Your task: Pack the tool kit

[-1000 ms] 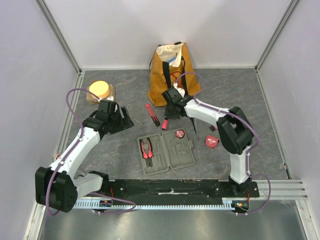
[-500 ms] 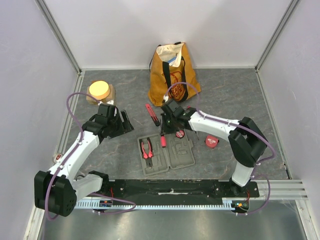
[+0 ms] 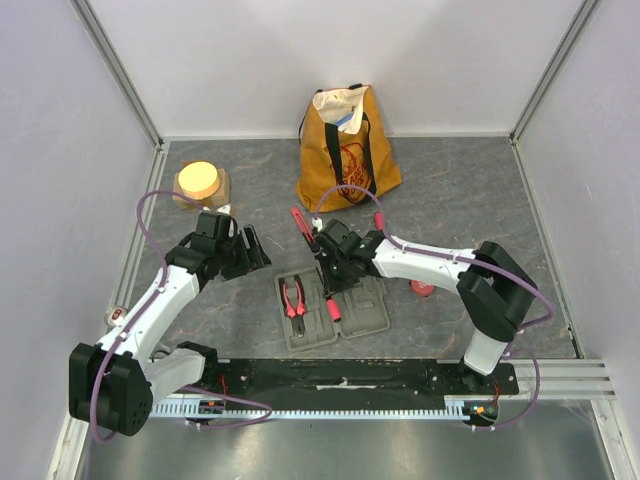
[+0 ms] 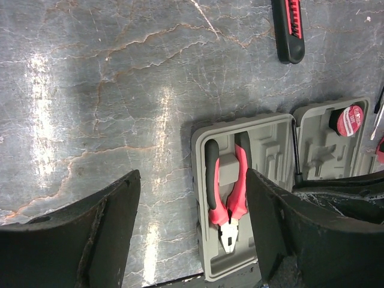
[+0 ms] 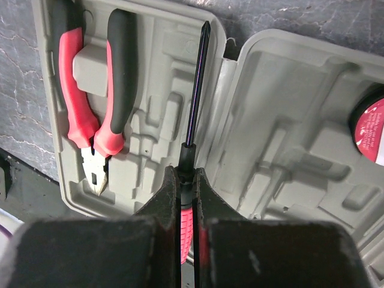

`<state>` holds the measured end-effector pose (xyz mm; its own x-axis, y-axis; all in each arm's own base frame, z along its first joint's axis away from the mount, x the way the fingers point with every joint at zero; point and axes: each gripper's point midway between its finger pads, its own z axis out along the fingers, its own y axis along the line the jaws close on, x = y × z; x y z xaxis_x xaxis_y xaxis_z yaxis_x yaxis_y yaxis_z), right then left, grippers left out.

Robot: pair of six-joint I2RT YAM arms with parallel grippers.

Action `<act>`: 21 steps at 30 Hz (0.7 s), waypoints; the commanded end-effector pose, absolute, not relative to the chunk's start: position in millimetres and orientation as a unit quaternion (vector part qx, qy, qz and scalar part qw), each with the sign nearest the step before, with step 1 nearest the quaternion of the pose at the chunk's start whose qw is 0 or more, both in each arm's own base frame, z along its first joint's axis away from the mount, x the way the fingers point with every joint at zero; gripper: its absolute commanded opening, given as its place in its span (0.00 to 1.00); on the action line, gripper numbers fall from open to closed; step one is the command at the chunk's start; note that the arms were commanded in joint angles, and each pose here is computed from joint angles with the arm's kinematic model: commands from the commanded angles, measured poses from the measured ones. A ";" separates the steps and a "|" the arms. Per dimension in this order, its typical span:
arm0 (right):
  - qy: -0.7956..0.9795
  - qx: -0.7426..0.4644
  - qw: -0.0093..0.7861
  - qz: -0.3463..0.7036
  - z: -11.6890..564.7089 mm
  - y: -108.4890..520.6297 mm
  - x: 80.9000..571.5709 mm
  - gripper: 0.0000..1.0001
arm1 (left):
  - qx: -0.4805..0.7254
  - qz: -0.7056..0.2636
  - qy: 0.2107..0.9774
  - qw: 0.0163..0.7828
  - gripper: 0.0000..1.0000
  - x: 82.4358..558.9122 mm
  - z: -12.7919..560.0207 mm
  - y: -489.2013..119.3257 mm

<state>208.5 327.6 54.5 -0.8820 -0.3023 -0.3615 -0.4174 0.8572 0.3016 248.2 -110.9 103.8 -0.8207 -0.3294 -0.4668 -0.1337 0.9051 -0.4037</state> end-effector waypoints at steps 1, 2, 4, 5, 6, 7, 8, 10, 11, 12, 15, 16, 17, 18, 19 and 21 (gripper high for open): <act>0.945 -0.204 0.157 0.200 64.4 336.4 208.0 0.00 | -0.120 -0.202 0.930 0.283 0.76 254.9 110.3 -117.6; 0.945 -0.206 0.156 0.199 63.9 337.6 206.9 0.00 | -0.117 -0.203 0.930 0.283 0.76 255.1 110.8 -118.5; 0.948 -0.202 0.153 0.194 61.4 338.0 208.2 0.00 | -0.117 -0.204 0.930 0.283 0.76 255.4 111.4 -118.8; 0.949 -0.200 0.151 0.192 60.6 338.1 208.4 0.00 | -0.115 -0.204 0.930 0.283 0.76 255.2 111.4 -119.2; 0.950 -0.200 0.147 0.190 59.5 338.5 207.5 0.00 | -0.115 -0.205 0.930 0.282 0.76 255.2 110.5 -119.7; 0.950 -0.200 0.144 0.191 58.6 339.8 207.5 0.00 | -0.116 -0.205 0.931 0.280 0.76 255.0 110.0 -119.5; 0.951 -0.199 0.139 0.191 57.9 340.3 206.4 0.00 | -0.116 -0.207 0.931 0.278 0.75 254.9 109.6 -120.3; 0.951 -0.200 0.132 0.196 58.1 343.6 205.2 0.00 | -0.116 -0.209 0.931 0.277 0.75 255.2 109.0 -121.3; 0.951 -0.199 0.130 0.197 58.3 344.9 205.0 0.00 | -0.114 -0.211 0.931 0.275 0.75 254.2 108.7 -122.5; 0.951 -0.200 0.126 0.199 57.3 345.7 204.0 0.00 | -0.114 -0.213 0.931 0.272 0.75 253.4 108.4 -123.4; 0.952 -0.198 0.121 0.198 56.2 346.2 202.7 0.00 | -0.112 -0.217 0.932 0.269 0.74 252.4 107.9 -124.5; 0.953 -0.195 0.121 0.196 55.0 346.0 202.9 0.00 | -0.112 -0.218 0.932 0.268 0.74 251.1 107.4 -124.7; 0.954 -0.194 0.118 0.194 53.3 345.6 201.7 0.00 | -0.111 -0.219 0.931 0.269 0.74 251.4 107.6 -124.8; 0.955 -0.192 0.116 0.193 51.6 345.5 201.5 0.00 | -0.111 -0.220 0.932 0.267 0.74 250.4 107.1 -125.3; 0.955 -0.192 0.115 0.192 50.5 346.3 200.7 0.00 | -0.109 -0.221 0.932 0.266 0.74 249.8 106.9 -125.8; 0.956 -0.193 0.114 0.188 47.4 347.0 198.6 0.00 | -0.109 -0.224 0.931 0.265 0.74 249.1 107.0 -126.3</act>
